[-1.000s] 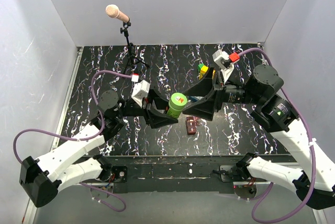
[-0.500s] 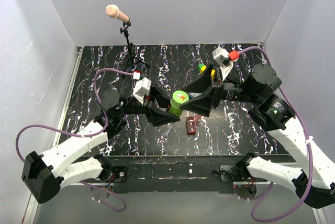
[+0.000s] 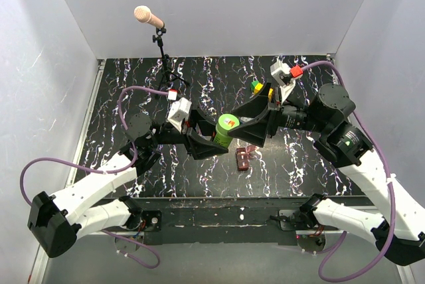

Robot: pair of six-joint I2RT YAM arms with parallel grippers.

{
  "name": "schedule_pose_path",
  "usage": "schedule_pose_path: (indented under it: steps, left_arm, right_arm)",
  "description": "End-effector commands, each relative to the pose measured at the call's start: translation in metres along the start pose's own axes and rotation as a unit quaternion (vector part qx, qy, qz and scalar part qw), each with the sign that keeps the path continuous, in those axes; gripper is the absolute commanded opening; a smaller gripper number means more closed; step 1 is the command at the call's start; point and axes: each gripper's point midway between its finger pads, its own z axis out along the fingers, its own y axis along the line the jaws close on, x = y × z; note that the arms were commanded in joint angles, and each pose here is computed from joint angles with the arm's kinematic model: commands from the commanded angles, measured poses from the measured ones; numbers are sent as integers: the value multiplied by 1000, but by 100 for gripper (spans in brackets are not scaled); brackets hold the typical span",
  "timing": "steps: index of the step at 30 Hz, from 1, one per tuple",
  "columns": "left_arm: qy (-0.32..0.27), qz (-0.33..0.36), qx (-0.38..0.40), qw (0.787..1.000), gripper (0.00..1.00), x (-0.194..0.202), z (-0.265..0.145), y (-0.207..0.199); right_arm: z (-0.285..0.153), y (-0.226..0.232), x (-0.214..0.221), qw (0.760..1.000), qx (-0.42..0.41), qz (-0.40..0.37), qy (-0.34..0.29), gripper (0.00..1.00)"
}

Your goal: Sort the pills into containers

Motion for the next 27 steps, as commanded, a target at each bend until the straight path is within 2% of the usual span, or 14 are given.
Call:
schedule_pose_path:
  steps: [1, 8, 14, 20, 27]
  left_arm:
    - [-28, 31, 14, 999, 0, -30, 5, -9]
    - [-25, 24, 17, 999, 0, -30, 8, -7]
    - [-17, 18, 38, 999, 0, -28, 9, -13]
    - [10, 8, 67, 998, 0, -22, 7, -25]
    - [30, 2, 97, 995, 0, -20, 3, -38]
  right_arm:
    - [-2, 8, -14, 999, -12, -30, -30, 85]
    - [2, 2, -11, 999, -4, -28, -32, 81]
    - [2, 12, -12, 998, -31, -40, -32, 80]
    - [-9, 29, -11, 996, -56, -74, -18, 91]
    - [-19, 51, -20, 990, -91, -108, -22, 95]
